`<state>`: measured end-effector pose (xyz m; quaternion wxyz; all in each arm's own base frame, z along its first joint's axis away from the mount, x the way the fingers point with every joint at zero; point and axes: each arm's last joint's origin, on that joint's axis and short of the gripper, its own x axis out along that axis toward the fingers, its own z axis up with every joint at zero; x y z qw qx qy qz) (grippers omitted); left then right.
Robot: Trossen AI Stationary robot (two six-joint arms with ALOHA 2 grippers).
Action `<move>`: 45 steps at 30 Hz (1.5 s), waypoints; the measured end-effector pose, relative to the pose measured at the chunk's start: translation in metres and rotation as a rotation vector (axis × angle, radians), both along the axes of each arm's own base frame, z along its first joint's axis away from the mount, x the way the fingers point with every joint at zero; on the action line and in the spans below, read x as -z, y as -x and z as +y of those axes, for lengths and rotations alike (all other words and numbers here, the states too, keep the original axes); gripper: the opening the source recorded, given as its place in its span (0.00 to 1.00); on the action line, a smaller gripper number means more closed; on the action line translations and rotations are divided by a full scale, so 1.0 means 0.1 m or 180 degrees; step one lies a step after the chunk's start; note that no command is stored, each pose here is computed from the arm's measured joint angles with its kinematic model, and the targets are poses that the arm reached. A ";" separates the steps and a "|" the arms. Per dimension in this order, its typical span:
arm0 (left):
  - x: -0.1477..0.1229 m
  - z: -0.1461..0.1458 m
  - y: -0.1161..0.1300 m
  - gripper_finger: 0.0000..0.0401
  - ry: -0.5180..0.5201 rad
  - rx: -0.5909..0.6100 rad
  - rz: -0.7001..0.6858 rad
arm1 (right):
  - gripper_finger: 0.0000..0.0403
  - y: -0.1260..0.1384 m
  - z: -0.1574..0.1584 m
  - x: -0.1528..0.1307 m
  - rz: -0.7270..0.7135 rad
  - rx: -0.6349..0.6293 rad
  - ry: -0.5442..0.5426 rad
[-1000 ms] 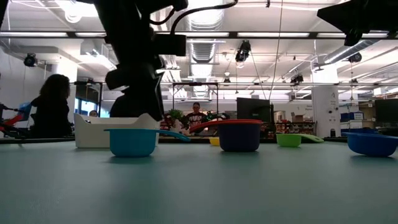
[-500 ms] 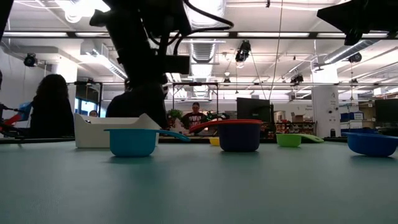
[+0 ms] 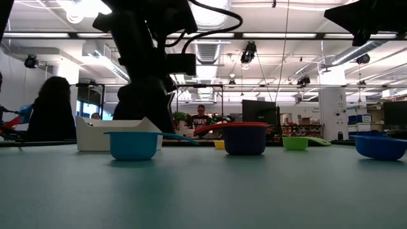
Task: Nest measuring cups in basket
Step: Stack the light blue measuring cup on top of the red measuring cup
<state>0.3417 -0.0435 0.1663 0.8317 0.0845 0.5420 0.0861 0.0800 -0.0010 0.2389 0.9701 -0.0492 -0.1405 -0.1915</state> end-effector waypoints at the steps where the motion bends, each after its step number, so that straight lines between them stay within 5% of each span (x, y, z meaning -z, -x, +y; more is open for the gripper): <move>1: -0.01 -0.01 0.00 0.00 -0.0003 0.0026 0.0010 | 0.02 0.00 0.00 0.00 -0.0001 -0.0001 0.0000; 14: -0.07 -0.45 0.10 0.00 0.0587 0.1060 0.0386 | 0.02 0.00 0.00 0.00 0.0007 0.0004 0.0017; 20: -0.22 -0.59 0.19 0.00 0.0548 0.0913 0.0757 | 0.02 0.00 0.00 0.00 0.0005 0.0004 0.0017; 27: -0.31 -0.57 0.15 0.01 0.0385 0.0465 0.0612 | 0.02 0.00 0.00 0.00 0.0004 0.0005 0.0017; 39: -0.18 -0.52 0.17 0.33 0.0068 0.0153 0.0435 | 0.02 0.00 0.00 0.00 0.0003 0.0004 0.0017; 45: -0.16 -0.54 0.16 0.38 0.0167 0.0270 0.0415 | 0.02 0.00 0.00 0.00 0.0001 0.0005 0.0017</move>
